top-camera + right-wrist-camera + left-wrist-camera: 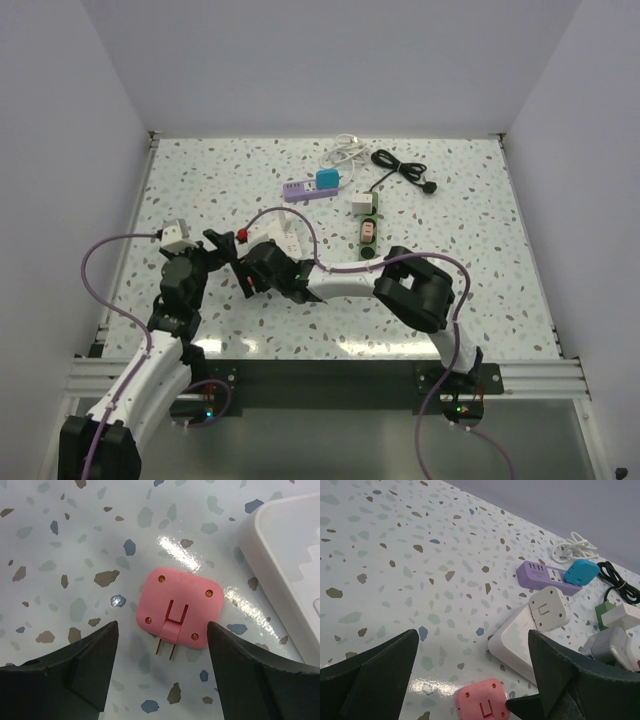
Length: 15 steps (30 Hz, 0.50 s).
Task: Insert the plug
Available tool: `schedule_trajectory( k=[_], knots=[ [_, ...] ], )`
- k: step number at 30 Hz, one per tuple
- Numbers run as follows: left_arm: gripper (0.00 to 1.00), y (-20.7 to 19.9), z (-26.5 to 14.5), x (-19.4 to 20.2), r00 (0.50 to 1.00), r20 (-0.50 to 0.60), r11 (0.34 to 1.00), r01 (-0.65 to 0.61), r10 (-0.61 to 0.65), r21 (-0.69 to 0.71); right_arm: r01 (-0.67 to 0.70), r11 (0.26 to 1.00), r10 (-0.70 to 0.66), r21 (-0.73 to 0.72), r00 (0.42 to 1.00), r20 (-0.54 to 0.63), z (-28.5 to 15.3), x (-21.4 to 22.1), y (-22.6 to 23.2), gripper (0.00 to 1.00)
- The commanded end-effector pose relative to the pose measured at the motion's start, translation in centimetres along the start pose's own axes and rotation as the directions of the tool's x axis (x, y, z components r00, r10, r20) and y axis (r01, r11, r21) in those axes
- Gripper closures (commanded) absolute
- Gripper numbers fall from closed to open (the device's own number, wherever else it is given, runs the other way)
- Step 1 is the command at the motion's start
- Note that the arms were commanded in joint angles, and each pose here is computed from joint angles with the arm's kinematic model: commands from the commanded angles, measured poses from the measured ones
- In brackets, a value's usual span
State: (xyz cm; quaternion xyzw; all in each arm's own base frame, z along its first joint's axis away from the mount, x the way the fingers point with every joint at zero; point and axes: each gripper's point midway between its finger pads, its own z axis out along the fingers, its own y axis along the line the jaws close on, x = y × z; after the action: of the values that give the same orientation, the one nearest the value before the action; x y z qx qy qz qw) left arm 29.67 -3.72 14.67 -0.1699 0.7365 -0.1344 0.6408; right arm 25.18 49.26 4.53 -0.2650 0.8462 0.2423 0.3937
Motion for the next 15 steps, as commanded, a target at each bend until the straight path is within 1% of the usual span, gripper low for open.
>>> schedule_trajectory(
  k=[1, 6, 11, 15],
  knots=[
    [0.04, 0.3, -0.2, -0.3, 0.999, 0.025, 1.0, 0.021, -0.021, -0.012, -0.012, 0.997, 0.011, 0.075, 1.0, 0.017, 0.7, -0.7, -0.9, 0.25],
    [0.04, 0.2, -0.3, -0.4, 0.999, 0.034, 1.0, 0.024, -0.024, -0.009, 0.002, 0.995, -0.004, 0.098, 1.0, 0.014, 1.2, -0.7, -1.3, 0.22],
    [0.04, 0.1, -0.4, -0.5, 0.999, 0.038, 1.0, 0.026, -0.026, -0.001, 0.017, 0.992, -0.018, 0.126, 1.0, 0.005, 1.7, -0.3, -1.8, 0.22],
    [0.03, 0.1, -0.4, -0.5, 0.999, 0.039, 1.0, 0.026, -0.026, 0.001, 0.028, 0.992, -0.025, 0.125, 0.999, -0.025, 2.5, 0.9, -1.9, 0.22]
  ],
)
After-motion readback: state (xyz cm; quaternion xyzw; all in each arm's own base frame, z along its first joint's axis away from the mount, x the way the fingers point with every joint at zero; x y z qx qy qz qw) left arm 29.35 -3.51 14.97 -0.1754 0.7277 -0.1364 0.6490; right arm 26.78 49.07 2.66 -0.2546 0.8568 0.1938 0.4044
